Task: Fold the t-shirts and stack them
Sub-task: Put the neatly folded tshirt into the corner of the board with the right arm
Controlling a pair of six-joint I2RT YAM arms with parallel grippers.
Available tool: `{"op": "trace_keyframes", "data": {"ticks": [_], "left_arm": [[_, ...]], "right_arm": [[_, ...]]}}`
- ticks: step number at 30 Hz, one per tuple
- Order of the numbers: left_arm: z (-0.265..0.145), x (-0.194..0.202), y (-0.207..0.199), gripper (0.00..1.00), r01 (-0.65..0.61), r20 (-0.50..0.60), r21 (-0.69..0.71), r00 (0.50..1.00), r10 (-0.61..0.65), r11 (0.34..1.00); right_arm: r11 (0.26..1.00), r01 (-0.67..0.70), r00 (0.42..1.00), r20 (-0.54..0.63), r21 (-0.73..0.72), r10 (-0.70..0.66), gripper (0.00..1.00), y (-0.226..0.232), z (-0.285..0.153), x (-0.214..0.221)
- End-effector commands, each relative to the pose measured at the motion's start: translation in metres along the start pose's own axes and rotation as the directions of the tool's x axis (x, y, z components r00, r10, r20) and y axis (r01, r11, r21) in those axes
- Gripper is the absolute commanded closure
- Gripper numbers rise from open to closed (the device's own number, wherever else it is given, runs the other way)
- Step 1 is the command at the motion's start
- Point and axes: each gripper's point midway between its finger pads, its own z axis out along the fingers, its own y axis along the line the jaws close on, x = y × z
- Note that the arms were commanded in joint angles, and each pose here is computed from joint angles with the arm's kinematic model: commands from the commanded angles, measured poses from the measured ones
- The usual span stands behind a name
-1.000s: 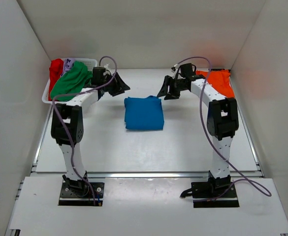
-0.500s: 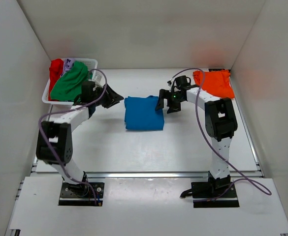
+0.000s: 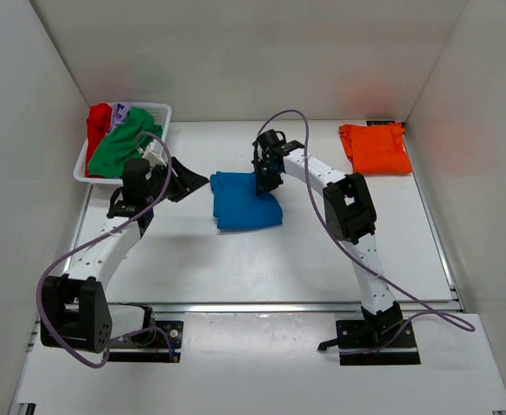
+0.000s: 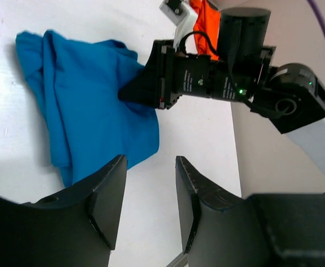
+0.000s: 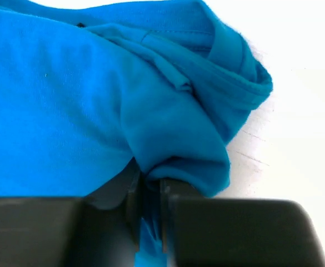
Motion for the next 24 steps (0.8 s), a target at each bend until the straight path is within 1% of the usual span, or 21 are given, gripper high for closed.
{"op": "trace_keyframes", "data": {"ticks": [1,4,6,10,11,12,13,14,16,18,19,21,24], "left_arm": [[-0.008,0.010,-0.001,0.49,0.006,-0.017,0.001,1.000,-0.006,1.000],[-0.012,0.015,0.000,0.49,0.012,-0.026,-0.012,1.000,-0.013,1.000],[-0.013,0.020,0.002,0.50,0.014,-0.034,-0.019,0.999,-0.014,1.000],[-0.013,0.026,0.004,0.51,0.018,-0.035,-0.018,0.999,-0.019,1.000],[-0.011,0.028,0.003,0.50,0.019,-0.044,-0.015,0.999,-0.020,1.000],[-0.011,0.029,0.002,0.51,0.019,-0.047,-0.012,0.999,-0.019,1.000],[-0.010,0.029,0.002,0.52,0.018,-0.046,-0.012,0.999,-0.018,1.000],[-0.010,0.030,0.003,0.50,0.017,-0.050,-0.015,0.999,-0.018,1.000],[-0.007,0.036,0.006,0.52,0.025,-0.069,-0.020,0.997,-0.026,0.999],[-0.004,0.036,0.005,0.52,0.021,-0.068,-0.010,0.997,-0.022,1.000],[-0.003,0.038,0.006,0.52,0.018,-0.072,-0.008,0.997,-0.019,1.000],[-0.001,0.039,0.008,0.52,0.019,-0.072,-0.013,0.997,-0.020,1.000],[0.002,0.041,0.010,0.52,0.036,-0.072,-0.004,0.997,-0.036,0.999]], "right_arm": [[0.990,0.003,0.977,-0.209,0.143,0.028,0.99,-0.036,0.008,0.055],[0.981,0.040,0.990,-0.139,0.191,-0.013,1.00,-0.049,-0.016,0.032],[0.978,0.088,0.995,-0.067,0.191,-0.076,1.00,-0.055,-0.042,0.008],[0.953,0.142,0.987,0.040,0.268,-0.158,1.00,-0.101,-0.090,-0.025],[0.946,0.138,0.983,0.073,0.294,-0.166,1.00,-0.114,-0.104,-0.034],[0.938,0.150,0.979,0.082,0.312,-0.184,1.00,-0.123,-0.109,-0.038],[0.935,0.134,0.978,0.107,0.327,-0.177,1.00,-0.136,-0.123,-0.043],[0.927,0.141,0.972,0.131,0.348,-0.197,1.00,-0.148,-0.136,-0.050],[0.907,0.141,0.959,0.173,0.398,-0.225,1.00,-0.171,-0.155,-0.062],[0.898,0.109,0.952,0.214,0.426,-0.217,1.00,-0.197,-0.175,-0.071],[0.899,0.117,0.947,0.225,0.422,-0.229,1.00,-0.202,-0.180,-0.077],[0.892,0.085,0.944,0.251,0.443,-0.215,1.00,-0.225,-0.199,-0.086],[0.886,0.041,0.939,0.285,0.461,-0.192,1.00,-0.256,-0.214,-0.099]]}}
